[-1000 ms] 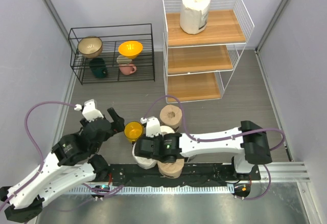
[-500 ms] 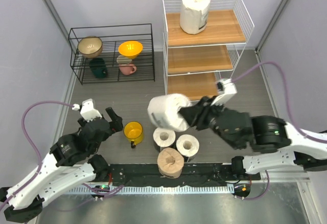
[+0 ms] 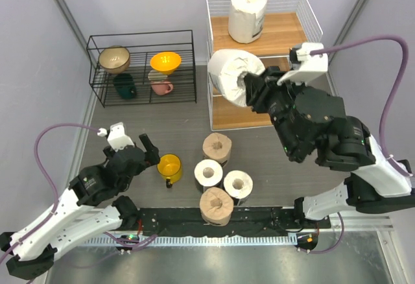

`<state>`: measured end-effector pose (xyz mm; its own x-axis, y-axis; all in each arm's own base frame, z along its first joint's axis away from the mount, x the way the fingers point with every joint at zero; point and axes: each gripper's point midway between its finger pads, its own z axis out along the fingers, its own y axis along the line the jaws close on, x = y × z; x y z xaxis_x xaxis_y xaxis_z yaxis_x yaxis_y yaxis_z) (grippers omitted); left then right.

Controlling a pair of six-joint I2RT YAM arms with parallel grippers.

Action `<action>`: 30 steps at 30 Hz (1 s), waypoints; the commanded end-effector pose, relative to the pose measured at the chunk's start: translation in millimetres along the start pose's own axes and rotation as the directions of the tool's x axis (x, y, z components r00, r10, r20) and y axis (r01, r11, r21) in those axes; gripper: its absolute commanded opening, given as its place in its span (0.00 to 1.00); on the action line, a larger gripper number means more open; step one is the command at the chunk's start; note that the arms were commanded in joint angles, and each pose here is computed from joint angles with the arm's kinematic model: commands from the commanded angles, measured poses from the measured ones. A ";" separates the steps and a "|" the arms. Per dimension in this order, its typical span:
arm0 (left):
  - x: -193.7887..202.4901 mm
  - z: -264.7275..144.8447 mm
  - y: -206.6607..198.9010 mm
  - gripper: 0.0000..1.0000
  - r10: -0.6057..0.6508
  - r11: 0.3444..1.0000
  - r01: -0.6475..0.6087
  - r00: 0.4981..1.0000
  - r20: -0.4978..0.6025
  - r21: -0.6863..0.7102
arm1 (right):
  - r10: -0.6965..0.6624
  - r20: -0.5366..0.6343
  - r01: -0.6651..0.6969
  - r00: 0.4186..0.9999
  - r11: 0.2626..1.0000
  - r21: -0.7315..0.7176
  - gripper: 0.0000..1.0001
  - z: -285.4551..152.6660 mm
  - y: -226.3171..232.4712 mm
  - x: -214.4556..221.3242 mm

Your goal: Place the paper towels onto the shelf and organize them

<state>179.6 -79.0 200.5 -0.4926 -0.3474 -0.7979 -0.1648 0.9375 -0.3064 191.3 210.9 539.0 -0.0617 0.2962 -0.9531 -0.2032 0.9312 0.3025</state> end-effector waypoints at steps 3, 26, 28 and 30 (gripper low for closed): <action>-16.2 -6.3 -13.1 1.00 -0.030 0.998 0.028 0.999 0.033 0.047 | -0.022 0.159 0.001 0.987 0.992 0.126 0.31 24.0 -38.9 -78.7; -12.4 -8.7 -6.1 1.00 -0.027 0.999 0.026 0.999 0.025 0.043 | -0.216 0.201 0.127 0.955 0.915 0.383 0.30 132.4 -127.5 -105.2; -11.4 -8.0 -4.7 1.00 -0.024 0.999 0.023 0.999 0.026 0.038 | -0.216 0.189 0.134 0.958 0.918 0.372 0.30 141.6 -133.8 -103.4; -10.7 -7.1 -4.4 0.99 -0.023 0.999 0.022 0.999 0.026 0.036 | -0.197 0.177 0.120 0.964 0.920 0.372 0.30 150.5 -144.3 -99.4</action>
<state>177.7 -80.5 205.7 -0.4899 -0.3631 -0.7925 -0.1518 0.9308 -0.3326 365.1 79.6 576.5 0.1043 0.0543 -0.9931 0.2552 0.9636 0.0795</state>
